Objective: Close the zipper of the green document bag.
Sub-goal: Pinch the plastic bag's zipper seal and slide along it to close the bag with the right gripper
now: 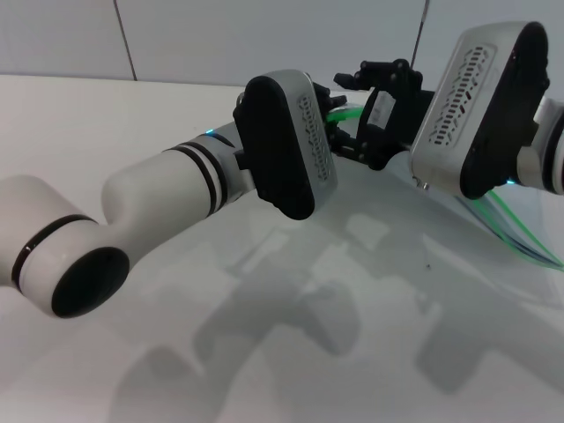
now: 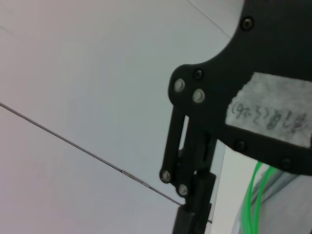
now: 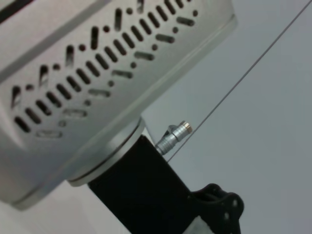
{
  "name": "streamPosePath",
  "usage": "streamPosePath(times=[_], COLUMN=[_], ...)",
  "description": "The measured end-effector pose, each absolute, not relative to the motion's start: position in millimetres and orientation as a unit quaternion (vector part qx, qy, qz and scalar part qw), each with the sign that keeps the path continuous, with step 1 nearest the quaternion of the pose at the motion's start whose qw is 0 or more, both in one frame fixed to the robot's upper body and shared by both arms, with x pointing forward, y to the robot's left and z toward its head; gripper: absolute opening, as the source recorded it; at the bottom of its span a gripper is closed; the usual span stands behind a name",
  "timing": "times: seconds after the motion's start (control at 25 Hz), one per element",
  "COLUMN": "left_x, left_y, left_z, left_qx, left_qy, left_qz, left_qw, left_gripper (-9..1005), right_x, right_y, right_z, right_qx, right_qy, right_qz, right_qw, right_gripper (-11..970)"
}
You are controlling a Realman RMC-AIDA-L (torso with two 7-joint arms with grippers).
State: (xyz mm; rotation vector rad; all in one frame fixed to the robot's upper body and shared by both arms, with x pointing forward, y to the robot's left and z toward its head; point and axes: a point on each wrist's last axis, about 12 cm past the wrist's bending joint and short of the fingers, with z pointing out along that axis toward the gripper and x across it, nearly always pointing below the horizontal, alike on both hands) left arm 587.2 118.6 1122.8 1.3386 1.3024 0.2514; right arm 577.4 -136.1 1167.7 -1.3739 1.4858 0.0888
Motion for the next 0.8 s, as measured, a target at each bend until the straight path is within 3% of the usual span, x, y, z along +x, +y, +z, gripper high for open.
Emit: streamPosePath(times=[0.8], left_x=[585.3], left_y=[119.1], left_z=[1124.6], left_qx=[0.579], left_qy=[0.554], left_qz=[0.111], left_qw=[0.588], left_gripper=[53], right_x=[580.1], right_y=[-135.5], right_z=[1155.3], right_qx=[-0.584], right_qy=[0.622], right_qz=[0.016], right_qw=[0.521], right_gripper=[588])
